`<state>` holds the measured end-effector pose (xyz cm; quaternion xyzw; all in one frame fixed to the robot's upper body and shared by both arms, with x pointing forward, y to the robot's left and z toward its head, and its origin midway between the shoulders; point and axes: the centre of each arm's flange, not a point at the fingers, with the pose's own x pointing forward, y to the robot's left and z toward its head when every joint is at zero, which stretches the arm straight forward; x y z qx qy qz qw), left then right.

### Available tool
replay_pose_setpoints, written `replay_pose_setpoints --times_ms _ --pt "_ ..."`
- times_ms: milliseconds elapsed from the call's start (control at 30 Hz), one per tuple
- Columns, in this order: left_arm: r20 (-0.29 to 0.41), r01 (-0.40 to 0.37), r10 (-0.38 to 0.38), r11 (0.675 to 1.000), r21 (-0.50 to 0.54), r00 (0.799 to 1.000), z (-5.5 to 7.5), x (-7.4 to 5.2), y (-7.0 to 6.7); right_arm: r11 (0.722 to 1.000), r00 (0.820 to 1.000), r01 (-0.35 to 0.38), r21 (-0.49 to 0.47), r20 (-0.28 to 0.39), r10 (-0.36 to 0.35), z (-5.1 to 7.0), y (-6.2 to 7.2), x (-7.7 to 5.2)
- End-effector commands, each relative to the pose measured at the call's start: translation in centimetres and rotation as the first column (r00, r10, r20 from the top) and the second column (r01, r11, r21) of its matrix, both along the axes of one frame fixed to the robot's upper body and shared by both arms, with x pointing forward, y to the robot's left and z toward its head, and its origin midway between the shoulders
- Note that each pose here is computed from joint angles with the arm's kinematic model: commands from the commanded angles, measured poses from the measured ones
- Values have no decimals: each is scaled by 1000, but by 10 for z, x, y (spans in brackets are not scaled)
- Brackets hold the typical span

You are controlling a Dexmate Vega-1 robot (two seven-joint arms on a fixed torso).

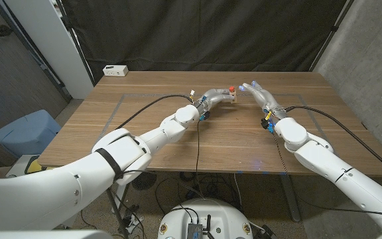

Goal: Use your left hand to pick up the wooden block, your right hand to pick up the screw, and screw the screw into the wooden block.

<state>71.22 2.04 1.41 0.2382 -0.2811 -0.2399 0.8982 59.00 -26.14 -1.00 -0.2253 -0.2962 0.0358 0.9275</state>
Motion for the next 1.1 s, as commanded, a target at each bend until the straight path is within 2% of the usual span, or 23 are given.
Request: replay_pose_setpoints --times_ms 33,367,633,1100 --pt "7 -9 9 1000 29 1000 3 -3 1 1000 1000 12 7 3 -12 10 -15 11" --pt "13 -14 13 998 55 1000 5 -5 0 1000 1000 -3 -11 -12 3 13 -15 23" --pt "12 -15 14 998 56 1000 5 -6 0 1000 999 -27 -8 -23 27 11 -11 30" --pt "8 -15 14 998 57 1000 3 -7 -1 998 997 -59 -18 -41 58 8 -1 36"
